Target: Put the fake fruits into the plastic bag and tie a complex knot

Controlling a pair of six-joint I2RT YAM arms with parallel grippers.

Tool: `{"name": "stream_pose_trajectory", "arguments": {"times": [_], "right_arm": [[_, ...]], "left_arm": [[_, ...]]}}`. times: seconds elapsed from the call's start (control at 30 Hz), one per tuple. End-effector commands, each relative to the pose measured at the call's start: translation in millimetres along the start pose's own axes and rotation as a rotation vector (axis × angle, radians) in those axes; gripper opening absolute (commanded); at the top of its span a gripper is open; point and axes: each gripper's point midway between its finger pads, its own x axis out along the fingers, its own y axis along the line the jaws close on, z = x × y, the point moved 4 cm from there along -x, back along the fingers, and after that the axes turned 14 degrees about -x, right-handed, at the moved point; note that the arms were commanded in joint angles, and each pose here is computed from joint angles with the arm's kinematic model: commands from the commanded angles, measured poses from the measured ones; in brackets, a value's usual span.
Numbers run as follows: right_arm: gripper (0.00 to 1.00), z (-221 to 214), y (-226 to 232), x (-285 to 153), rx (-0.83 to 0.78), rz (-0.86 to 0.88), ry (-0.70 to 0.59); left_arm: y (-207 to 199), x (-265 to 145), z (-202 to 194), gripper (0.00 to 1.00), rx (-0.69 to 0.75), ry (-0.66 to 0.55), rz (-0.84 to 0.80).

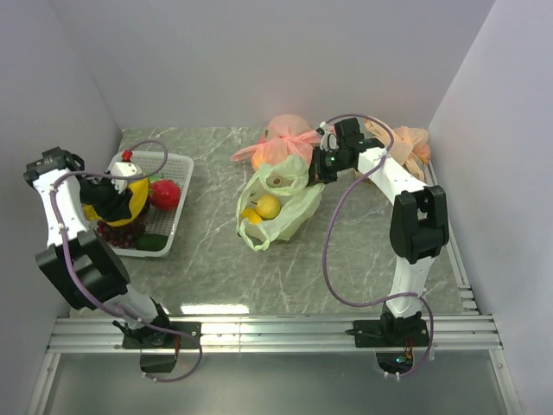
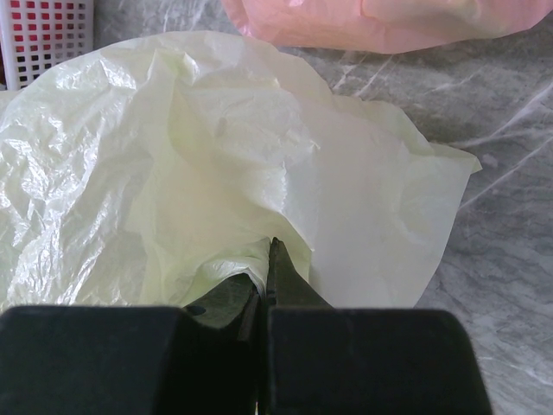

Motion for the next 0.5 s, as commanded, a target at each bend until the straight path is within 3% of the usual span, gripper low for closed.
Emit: {"name": "stream_pose_trajectory", "arguments": {"times": [0.0, 0.2, 0.37, 0.47], "right_arm": [[0.00, 14, 6, -4, -0.040, 0.010, -0.031], [0.00, 20, 9, -7, -0.043, 0.012, -0.048], [0.00, 23, 14, -13, -0.045, 0.019, -0.068], [0.00, 25, 16, -14, -0.044, 0.027, -0.081]], "left_arm": [[-16, -30, 42, 0.00, 0.062, -0.172, 0.041], [-48, -49, 124, 0.00, 0.133, -0.414, -0.051], [-105, -25, 183, 0.00, 0.258, -0.444, -0.250], [-148, 7, 206, 0.00, 0.347, -0.383, -0.383]]}}
